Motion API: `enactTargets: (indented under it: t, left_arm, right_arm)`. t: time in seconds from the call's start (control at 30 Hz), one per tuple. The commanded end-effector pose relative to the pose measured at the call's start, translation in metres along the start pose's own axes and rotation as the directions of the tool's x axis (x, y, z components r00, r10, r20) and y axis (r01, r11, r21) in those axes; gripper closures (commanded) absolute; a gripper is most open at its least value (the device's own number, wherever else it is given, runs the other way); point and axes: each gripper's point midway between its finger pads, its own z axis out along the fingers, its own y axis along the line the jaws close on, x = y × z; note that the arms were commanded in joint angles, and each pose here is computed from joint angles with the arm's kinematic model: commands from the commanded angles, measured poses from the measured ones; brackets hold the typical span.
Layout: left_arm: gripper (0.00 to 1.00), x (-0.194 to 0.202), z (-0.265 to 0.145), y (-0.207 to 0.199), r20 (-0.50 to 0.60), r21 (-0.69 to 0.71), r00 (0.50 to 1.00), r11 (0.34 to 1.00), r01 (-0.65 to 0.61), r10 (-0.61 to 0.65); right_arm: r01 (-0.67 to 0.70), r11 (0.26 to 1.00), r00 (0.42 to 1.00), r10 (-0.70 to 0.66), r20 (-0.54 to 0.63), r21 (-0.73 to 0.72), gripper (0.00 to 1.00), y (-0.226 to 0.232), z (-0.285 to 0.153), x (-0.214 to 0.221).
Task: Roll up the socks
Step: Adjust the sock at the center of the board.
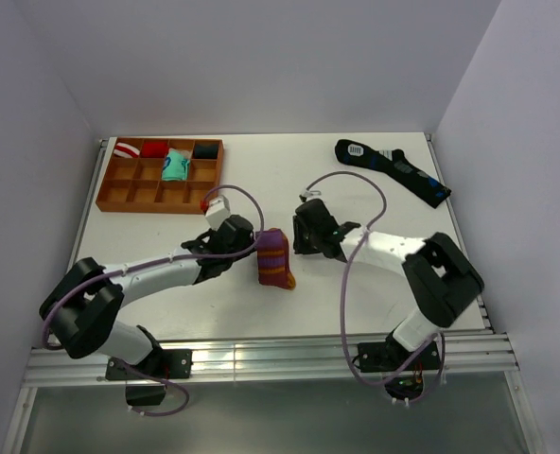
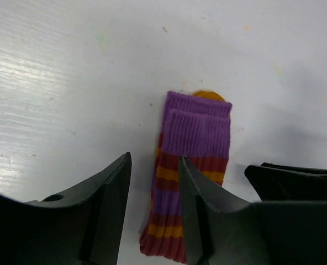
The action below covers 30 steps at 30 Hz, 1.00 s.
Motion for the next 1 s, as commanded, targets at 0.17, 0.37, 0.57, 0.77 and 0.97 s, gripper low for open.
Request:
enactTargets:
  t: [0.17, 0.37, 0.57, 0.77, 0.97]
  left_arm:
    - [0.53, 0.000, -0.016, -0.046, -0.009, 0.296, 0.996, 0.951, -0.086, 0.093]
    - [0.54, 0.012, -0.005, -0.068, -0.051, 0.354, 0.983, 0.924, -0.147, 0.176]
    - [0.56, 0.029, 0.011, -0.083, -0.109, 0.398, 0.962, 0.898, -0.189, 0.251]
    - [0.58, 0.038, 0.025, -0.091, -0.155, 0.405, 0.944, 0.890, -0.208, 0.291]
    - [0.60, 0.058, 0.046, -0.077, -0.244, 0.339, 0.923, 0.918, -0.207, 0.298]
  right_arm:
    - [0.021, 0.992, 0.987, -0.001, 0.162, -0.123, 0.64, 0.020, -0.047, 0.000]
    - [0.066, 0.975, 0.981, -0.025, 0.192, -0.210, 0.50, 0.037, -0.052, 0.027]
    - [0.126, 0.949, 0.960, -0.044, 0.276, -0.288, 0.46, 0.049, -0.066, 0.035]
    - [0.138, 0.947, 0.959, -0.054, 0.279, -0.289, 0.43, 0.051, -0.067, 0.038]
    - [0.208, 0.917, 0.942, -0.095, 0.322, -0.339, 0.37, 0.064, -0.079, 0.046]
